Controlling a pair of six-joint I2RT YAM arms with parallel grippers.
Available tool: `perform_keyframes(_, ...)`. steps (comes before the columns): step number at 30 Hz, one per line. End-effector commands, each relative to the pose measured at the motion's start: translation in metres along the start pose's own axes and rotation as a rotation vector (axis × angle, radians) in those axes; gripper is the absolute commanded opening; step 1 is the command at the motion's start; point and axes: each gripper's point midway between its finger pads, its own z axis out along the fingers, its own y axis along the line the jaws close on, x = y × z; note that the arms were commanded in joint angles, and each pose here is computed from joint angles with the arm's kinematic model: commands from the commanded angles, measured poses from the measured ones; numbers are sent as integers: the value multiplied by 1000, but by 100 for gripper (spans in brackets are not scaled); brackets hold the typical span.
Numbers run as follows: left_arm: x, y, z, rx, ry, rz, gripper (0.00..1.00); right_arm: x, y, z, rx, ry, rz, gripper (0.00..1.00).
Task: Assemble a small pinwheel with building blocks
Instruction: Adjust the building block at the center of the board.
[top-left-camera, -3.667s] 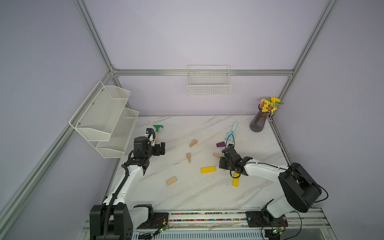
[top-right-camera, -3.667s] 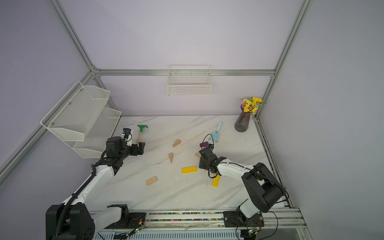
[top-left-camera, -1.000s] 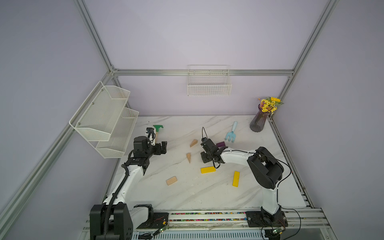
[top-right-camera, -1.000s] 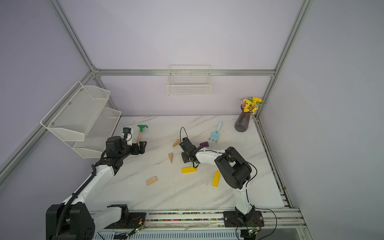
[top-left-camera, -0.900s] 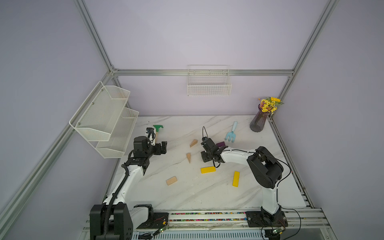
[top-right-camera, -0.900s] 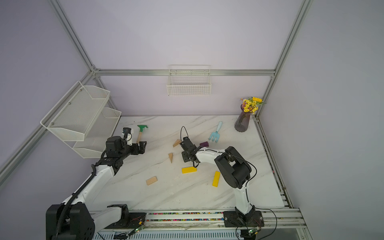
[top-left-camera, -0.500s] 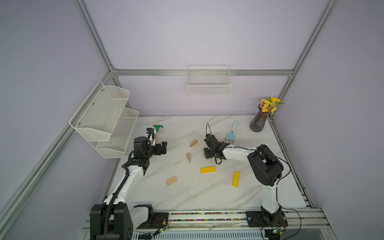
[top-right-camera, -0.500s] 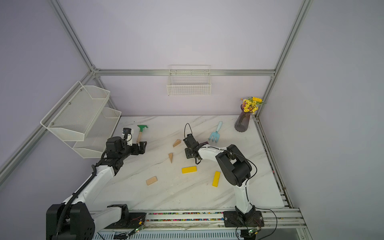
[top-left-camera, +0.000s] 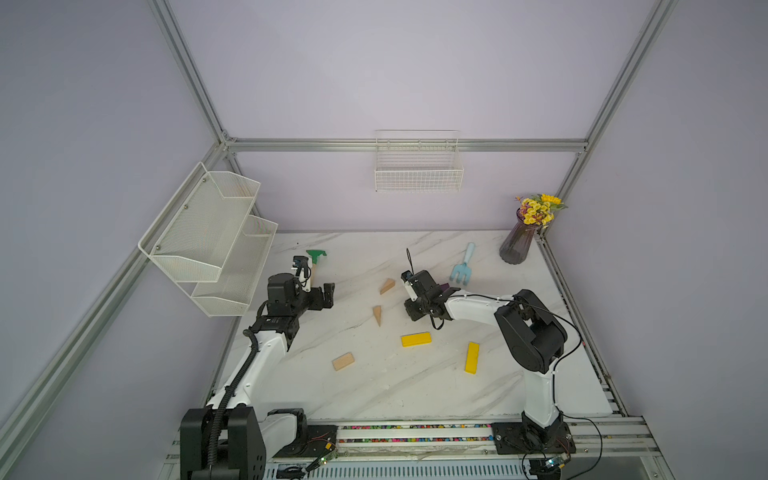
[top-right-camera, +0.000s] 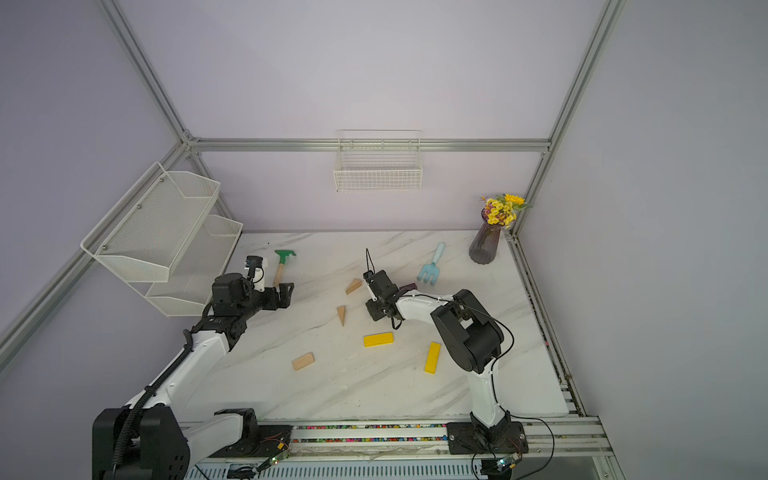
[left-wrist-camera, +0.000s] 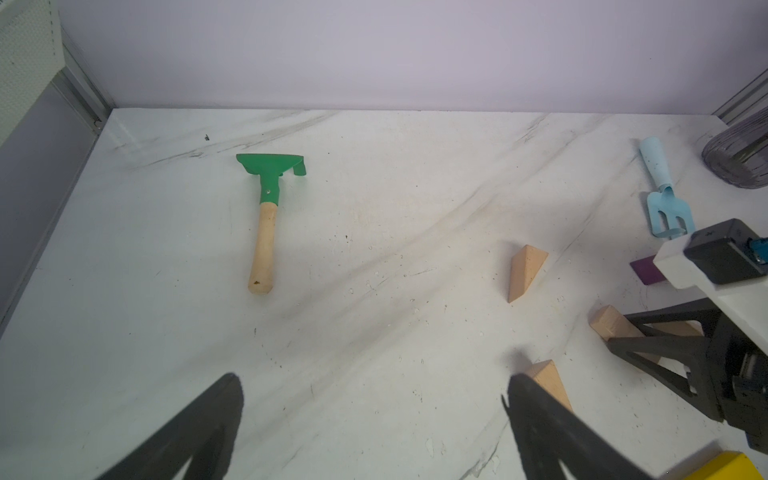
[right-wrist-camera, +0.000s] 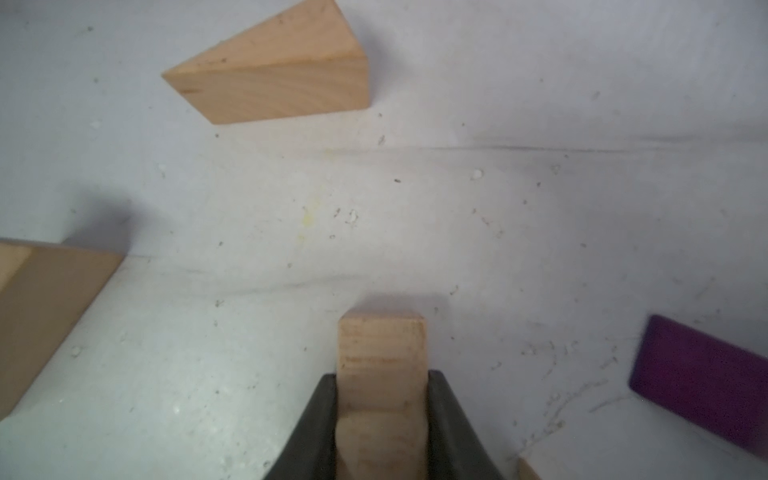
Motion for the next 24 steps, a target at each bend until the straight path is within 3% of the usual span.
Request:
perform_keyframes(1,-13,-5,-3,21,-54,-8,100,18,17,0,-59,34,-209,25)
perform_keyframes(4,-13,-5,-3,27,-51,-10,100,18,22,1,-73,30,-301,29)
perform_keyframes(8,-12,-6,-2,29,-49,-11,100,20,7,4,6,60,-312,54)
perform_keyframes(11,-12,-6,-2,31,-50,-10,100,20,1,-1,29,59,-280,63)
perform_keyframes(24,-13,-7,-2,38,-51,-12,100,32,-48,-12,131,83,-131,65)
